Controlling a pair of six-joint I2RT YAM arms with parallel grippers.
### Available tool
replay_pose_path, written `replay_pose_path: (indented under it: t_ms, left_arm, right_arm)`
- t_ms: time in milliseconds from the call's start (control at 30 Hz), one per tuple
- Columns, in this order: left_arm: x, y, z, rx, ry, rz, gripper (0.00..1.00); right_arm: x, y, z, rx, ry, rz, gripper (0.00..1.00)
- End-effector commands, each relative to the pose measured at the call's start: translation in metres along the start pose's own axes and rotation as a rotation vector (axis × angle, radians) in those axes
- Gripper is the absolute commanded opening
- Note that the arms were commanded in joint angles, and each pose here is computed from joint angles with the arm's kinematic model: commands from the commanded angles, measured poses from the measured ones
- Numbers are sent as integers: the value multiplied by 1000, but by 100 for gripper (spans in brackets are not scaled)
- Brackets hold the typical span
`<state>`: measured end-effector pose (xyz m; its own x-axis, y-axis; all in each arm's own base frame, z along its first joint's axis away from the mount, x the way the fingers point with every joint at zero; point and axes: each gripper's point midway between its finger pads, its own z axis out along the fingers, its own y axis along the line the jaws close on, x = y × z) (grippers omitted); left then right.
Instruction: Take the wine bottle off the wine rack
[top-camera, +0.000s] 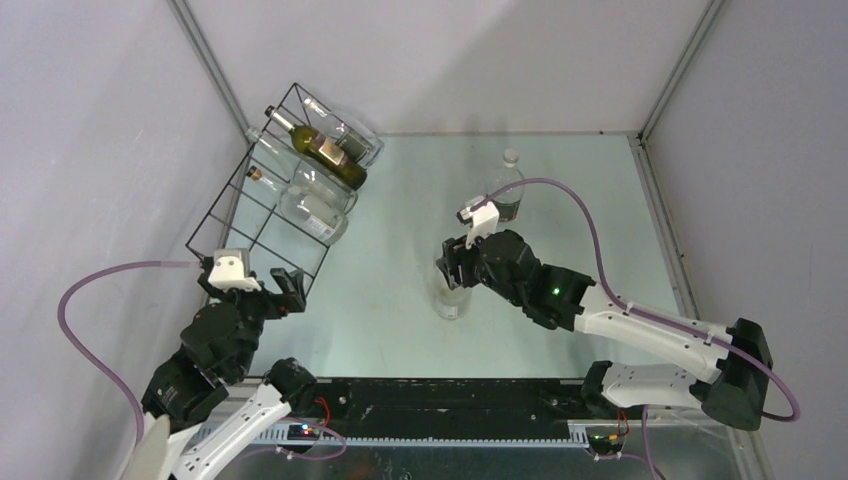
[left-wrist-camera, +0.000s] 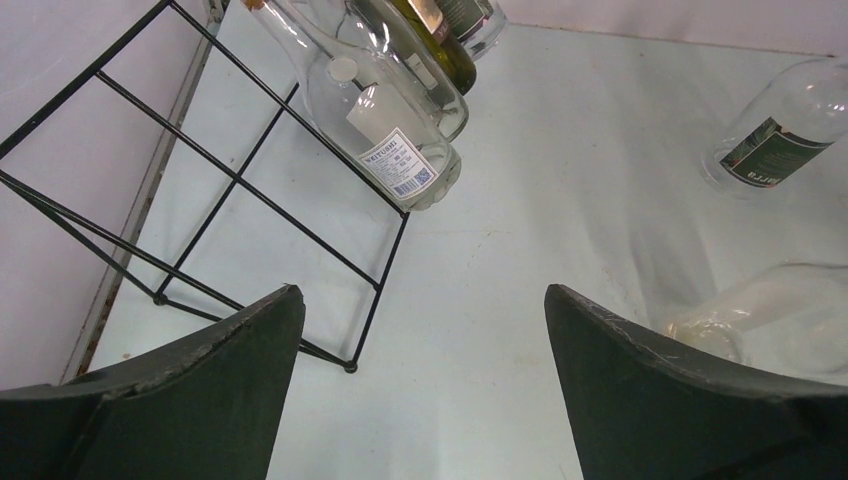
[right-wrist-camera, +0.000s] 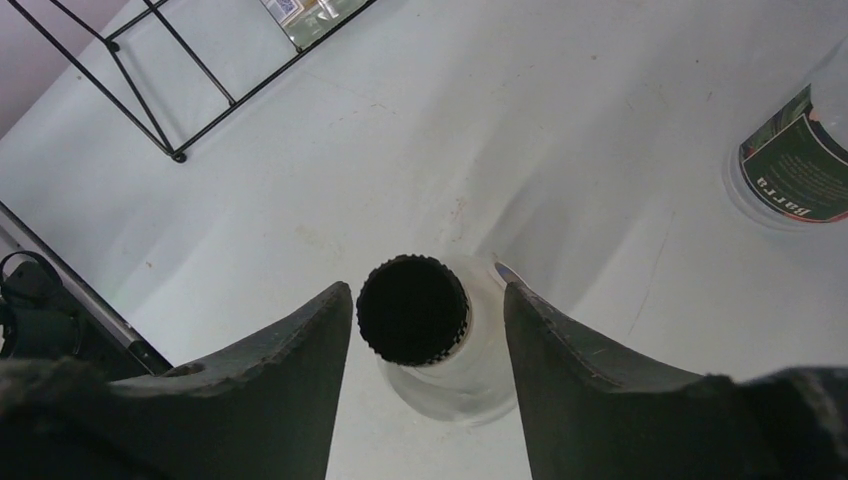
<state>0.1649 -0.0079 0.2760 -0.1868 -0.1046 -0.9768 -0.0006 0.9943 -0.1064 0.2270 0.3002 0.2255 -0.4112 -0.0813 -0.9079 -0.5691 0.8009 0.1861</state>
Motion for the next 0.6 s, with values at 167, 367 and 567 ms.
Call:
replay_pose_path:
  t_ms: [167,367,567]
  left_arm:
    - [-5,1,-1,0,-36,-15,97]
    - [-6,-1,3,3,-42,-4,97]
    - [-1,-7,12,6,-32,13,97]
  right_arm:
    - [-17,10,14,-10,-52,18,51]
    - [-13,9,18,-3,-42,5,39]
    - [-15,8,17,-2,-47,-8,16]
